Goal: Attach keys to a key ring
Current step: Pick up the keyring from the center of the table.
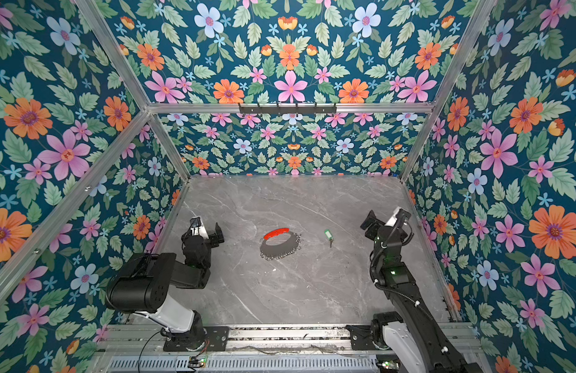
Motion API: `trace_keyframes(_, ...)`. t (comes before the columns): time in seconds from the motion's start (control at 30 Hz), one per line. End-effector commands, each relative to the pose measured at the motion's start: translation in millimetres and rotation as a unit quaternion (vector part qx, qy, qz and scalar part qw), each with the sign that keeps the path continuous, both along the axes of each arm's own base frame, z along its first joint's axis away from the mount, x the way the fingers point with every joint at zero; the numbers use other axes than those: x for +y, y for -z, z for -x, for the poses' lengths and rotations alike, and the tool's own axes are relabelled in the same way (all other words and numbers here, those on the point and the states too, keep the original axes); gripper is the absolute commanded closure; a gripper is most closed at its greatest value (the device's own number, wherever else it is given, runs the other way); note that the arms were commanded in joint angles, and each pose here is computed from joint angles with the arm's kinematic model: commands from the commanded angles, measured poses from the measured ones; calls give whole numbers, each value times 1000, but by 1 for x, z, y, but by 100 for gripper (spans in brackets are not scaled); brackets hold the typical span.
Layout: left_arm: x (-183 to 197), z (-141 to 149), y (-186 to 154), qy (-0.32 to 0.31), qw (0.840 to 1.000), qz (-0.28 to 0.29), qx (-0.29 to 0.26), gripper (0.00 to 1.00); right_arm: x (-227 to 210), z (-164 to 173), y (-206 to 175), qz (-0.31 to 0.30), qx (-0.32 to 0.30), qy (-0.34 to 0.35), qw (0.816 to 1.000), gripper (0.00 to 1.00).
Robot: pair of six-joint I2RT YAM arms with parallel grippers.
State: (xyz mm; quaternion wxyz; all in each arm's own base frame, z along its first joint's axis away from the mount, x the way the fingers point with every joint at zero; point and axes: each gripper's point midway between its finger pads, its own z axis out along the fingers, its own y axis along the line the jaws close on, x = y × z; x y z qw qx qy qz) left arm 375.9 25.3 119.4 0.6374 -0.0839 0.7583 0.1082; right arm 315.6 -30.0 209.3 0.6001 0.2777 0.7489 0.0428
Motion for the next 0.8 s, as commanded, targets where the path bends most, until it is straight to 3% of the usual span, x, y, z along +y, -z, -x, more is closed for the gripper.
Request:
trace_keyframes(0.0,-13,1,-40,-26,998,-51,-1,0,12,15,50,-103,60,-17,993,1)
trace_keyframes(0.07,-42,-11,-81,2,1000,-17,11,0,33,10,56,-116,58,-76,989,1)
trace_keyframes(0.17,-109,-29,-119,169,982,62,48,0,63,5,69,-113,64,-138,982,3)
trace_keyframes(0.23,-134,-39,-127,223,968,105,55,0,79,2,75,-90,71,-163,980,3)
trace_keyframes(0.3,-143,-56,-121,227,957,167,63,0,83,-2,81,-87,94,-164,978,3)
trace_keyframes(0.37,-170,-71,-121,301,930,197,72,0,84,-5,84,-91,110,-162,976,6)
trace_keyframes(0.4,-187,-77,-120,333,920,192,73,6,85,-5,86,-93,113,-164,976,6)
trace_keyframes(0.5,-236,-79,-115,382,916,100,72,13,85,-3,87,-98,109,-162,976,13)
trace_keyframes(0.57,-269,-68,-105,435,899,14,49,19,84,-1,85,-97,102,-161,977,17)
trace_keyframes(0.63,-304,-44,-83,508,855,-99,32,26,82,0,82,-96,95,-157,978,19)
trace_keyframes(0.7,-327,-23,-52,573,792,-210,36,42,81,1,80,-96,93,-156,979,23)
trace_keyframes(0.77,-334,-22,-32,594,767,-231,76,47,81,1,80,-97,93,-156,979,24)
